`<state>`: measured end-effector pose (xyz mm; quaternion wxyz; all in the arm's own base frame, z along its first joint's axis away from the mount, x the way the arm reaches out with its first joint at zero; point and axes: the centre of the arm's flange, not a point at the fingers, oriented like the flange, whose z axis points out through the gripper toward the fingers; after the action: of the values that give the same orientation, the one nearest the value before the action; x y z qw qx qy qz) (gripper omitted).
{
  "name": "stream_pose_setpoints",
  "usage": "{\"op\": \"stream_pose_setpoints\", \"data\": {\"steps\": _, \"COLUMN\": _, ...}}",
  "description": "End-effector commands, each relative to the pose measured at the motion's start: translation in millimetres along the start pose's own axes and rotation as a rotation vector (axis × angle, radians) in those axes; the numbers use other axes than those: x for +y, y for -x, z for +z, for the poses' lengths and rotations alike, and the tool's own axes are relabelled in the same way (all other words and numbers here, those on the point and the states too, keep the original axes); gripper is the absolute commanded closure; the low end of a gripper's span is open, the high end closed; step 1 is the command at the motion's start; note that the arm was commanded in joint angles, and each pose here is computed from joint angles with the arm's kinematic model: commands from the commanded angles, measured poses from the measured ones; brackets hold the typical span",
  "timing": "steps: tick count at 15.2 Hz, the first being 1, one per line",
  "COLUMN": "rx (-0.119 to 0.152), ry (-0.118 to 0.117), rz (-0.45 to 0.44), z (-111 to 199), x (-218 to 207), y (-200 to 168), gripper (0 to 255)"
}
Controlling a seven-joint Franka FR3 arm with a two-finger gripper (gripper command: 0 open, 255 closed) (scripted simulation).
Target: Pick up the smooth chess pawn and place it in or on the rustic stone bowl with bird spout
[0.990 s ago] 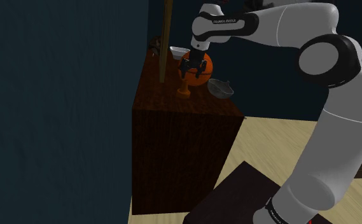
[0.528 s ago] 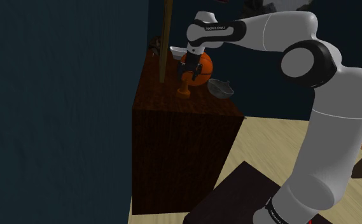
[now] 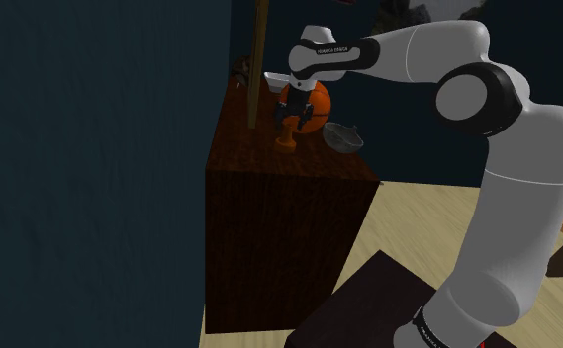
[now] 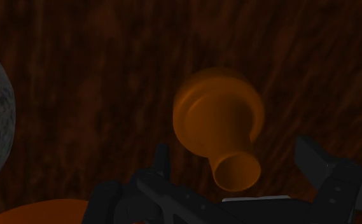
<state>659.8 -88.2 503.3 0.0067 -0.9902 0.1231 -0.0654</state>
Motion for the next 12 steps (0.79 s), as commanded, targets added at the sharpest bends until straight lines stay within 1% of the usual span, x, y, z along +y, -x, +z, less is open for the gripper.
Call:
{"op": "stream_pose_setpoints", "data": {"steps": 1, "rx": 0.0, "ry": 0.0, "rz": 0.0, "z": 0.1, "x": -0.1, "y": 0.0, "gripper": 0}}
{"op": "stream_pose_setpoints", "data": {"steps": 2, "rx": 0.0, "ry": 0.0, "rz": 0.0, "z": 0.0, "x": 0.0, "y": 0.0, "gripper": 0}}
{"op": "stream_pose_setpoints", "data": {"steps": 3, "rx": 0.0, "ry": 0.0, "rz": 0.0, "z": 0.0, "x": 0.0, "y": 0.0, "gripper": 255}}
{"op": "stream_pose_setpoints", "data": {"steps": 12, "rx": 0.0, "ry": 0.0, "rz": 0.0, "z": 0.1, "x": -0.1, "y": 0.0, "gripper": 255}}
